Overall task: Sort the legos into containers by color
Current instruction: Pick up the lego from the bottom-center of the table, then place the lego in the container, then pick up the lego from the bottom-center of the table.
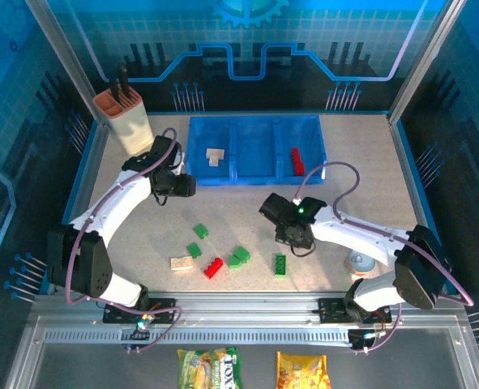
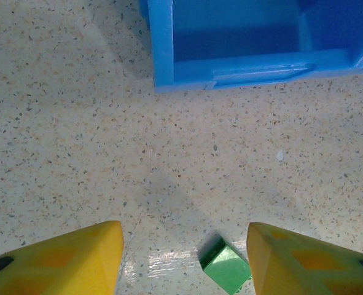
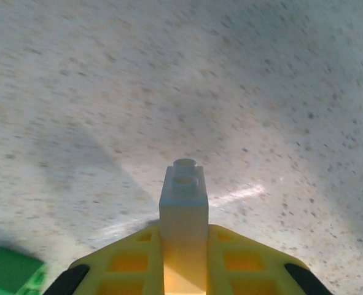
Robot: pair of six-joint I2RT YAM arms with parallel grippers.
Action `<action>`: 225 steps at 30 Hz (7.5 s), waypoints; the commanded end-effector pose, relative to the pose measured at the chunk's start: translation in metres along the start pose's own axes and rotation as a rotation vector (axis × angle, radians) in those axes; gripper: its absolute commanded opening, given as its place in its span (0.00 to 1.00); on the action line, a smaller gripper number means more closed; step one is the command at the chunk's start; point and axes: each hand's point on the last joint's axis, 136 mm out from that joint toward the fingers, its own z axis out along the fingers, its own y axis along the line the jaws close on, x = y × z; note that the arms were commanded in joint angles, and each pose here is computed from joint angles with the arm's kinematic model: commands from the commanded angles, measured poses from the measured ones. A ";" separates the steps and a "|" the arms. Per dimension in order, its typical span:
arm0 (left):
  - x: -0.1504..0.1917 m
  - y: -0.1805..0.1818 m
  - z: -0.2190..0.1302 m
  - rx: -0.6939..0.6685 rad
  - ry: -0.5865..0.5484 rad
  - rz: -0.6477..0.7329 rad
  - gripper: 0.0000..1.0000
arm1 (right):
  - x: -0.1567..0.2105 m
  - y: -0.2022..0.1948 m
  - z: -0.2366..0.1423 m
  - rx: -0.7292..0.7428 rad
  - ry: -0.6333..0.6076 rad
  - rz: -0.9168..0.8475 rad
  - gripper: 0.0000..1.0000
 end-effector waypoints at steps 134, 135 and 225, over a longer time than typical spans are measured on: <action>-0.011 0.025 -0.012 -0.010 -0.060 -0.097 0.58 | 0.068 0.114 -0.012 -0.221 0.081 -0.950 0.35; -0.011 0.024 -0.011 -0.006 -0.057 -0.097 0.58 | 0.071 0.112 -0.011 -0.214 0.090 -0.957 0.36; -0.008 0.021 -0.011 0.012 -0.047 -0.098 0.58 | 0.007 0.123 0.012 -0.143 0.084 -0.848 0.29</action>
